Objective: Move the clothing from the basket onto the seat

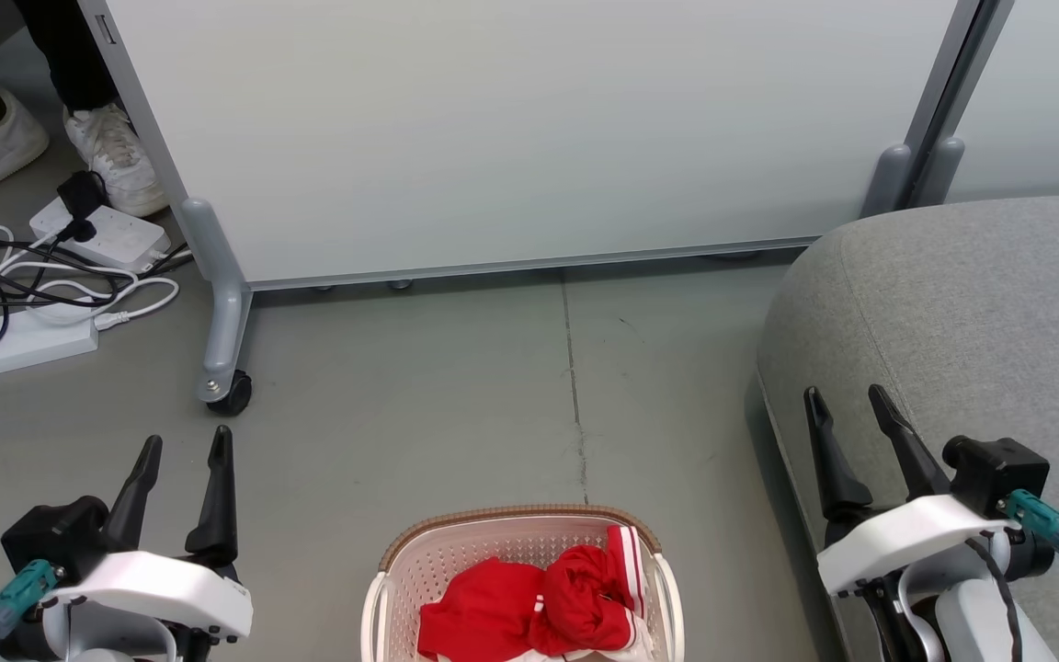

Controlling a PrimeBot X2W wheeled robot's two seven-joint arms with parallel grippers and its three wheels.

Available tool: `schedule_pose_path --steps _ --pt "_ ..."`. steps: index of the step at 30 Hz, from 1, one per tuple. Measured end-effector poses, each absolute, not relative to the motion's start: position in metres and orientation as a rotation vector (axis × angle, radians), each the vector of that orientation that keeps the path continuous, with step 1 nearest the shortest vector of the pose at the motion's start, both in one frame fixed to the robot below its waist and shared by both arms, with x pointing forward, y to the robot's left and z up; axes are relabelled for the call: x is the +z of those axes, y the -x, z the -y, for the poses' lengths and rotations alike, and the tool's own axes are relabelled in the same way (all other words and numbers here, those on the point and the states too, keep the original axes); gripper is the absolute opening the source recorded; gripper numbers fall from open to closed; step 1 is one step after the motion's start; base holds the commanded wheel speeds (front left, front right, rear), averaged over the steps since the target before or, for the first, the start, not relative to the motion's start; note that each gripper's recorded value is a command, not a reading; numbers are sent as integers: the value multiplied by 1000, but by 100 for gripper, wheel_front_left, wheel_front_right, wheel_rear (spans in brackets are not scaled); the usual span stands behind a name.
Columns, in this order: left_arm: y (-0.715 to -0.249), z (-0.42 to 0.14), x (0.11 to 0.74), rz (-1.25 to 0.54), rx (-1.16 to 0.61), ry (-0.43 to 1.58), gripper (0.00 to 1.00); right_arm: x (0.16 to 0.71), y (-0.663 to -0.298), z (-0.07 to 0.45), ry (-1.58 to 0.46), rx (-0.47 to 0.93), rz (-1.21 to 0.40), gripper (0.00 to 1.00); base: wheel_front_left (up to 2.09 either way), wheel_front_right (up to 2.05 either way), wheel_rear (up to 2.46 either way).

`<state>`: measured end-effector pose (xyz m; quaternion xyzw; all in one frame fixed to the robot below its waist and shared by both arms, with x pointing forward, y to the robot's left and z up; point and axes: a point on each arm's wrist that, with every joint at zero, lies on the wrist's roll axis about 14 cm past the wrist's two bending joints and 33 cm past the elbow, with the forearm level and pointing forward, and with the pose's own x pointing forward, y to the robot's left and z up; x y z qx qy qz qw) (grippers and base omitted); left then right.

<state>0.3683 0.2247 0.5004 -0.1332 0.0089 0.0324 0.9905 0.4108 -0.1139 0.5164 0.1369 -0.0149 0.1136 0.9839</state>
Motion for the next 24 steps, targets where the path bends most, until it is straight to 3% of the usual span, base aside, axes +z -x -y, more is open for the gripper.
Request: schedule_pose_path --steps 24 --pt "-357 -215 489 -43 32 93 100 503 -405 118 -137 229 3 100 0 0 0"
